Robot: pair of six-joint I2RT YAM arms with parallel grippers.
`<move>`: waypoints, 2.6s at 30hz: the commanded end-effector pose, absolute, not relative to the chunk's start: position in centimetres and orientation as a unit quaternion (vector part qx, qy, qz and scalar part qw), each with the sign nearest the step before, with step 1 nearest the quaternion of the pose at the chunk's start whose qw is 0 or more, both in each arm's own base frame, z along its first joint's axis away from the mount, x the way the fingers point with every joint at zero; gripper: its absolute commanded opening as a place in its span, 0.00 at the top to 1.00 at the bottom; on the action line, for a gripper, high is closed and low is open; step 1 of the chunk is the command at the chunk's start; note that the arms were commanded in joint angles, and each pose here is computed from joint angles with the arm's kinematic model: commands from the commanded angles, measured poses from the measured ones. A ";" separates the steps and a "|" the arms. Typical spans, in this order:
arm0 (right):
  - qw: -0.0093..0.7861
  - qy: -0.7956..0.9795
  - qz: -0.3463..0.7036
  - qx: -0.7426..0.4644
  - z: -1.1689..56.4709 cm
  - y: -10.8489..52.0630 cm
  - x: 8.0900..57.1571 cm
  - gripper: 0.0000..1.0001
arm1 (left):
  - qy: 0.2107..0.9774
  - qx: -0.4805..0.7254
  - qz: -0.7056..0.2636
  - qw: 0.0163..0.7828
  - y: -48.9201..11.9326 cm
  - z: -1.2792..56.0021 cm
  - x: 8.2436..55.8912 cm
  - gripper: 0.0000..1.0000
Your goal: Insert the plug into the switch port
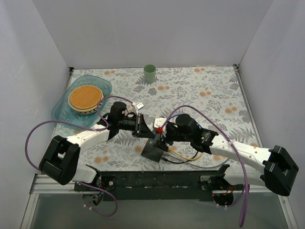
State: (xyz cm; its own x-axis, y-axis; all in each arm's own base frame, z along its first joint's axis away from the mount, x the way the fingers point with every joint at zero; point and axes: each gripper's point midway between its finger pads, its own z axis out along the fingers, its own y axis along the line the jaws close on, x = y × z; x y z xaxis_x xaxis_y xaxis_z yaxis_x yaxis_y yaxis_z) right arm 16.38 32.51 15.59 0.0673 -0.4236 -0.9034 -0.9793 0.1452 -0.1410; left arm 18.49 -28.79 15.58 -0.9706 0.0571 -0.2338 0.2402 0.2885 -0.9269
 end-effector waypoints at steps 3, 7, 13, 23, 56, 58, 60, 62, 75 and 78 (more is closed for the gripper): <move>0.466 0.592 0.314 -0.577 18.1 33.5 16.9 0.47 | 0.781 0.156 -0.598 0.089 -28.6 17.7 17.1 1.00; 0.457 0.598 0.313 -0.579 17.6 33.6 17.0 0.53 | 0.774 0.173 -0.602 0.091 -28.6 18.6 16.6 1.00; 0.448 0.592 0.325 -0.587 17.4 33.6 16.2 0.58 | 0.766 0.186 -0.606 0.107 -28.6 19.8 16.7 1.00; 0.443 0.594 0.324 -0.588 16.9 33.6 16.2 0.84 | 0.750 0.198 -0.617 0.133 -28.8 22.2 16.8 1.00; 0.370 0.572 0.475 -0.557 21.1 31.3 12.9 0.99 | 0.718 0.283 -0.492 0.403 -26.2 25.8 18.1 0.38; 0.374 0.566 0.483 -0.553 21.7 31.3 12.8 0.99 | 0.715 0.296 -0.491 0.400 -26.9 25.7 17.5 0.39; 0.377 0.572 0.485 -0.544 21.9 31.0 13.2 0.99 | 0.713 0.310 -0.492 0.392 -27.6 25.5 16.8 0.41; 0.379 0.578 0.485 -0.536 22.0 30.8 13.8 0.99 | 0.718 0.316 -0.485 0.386 -28.2 25.0 16.6 0.44; 0.391 0.575 0.493 -0.523 22.8 30.4 14.4 0.99 | 0.750 0.310 -0.446 0.378 -29.7 22.6 16.8 0.66; 0.389 0.575 0.494 -0.523 22.8 30.4 14.3 0.99 | 0.747 0.309 -0.448 0.382 -29.9 22.9 16.8 0.79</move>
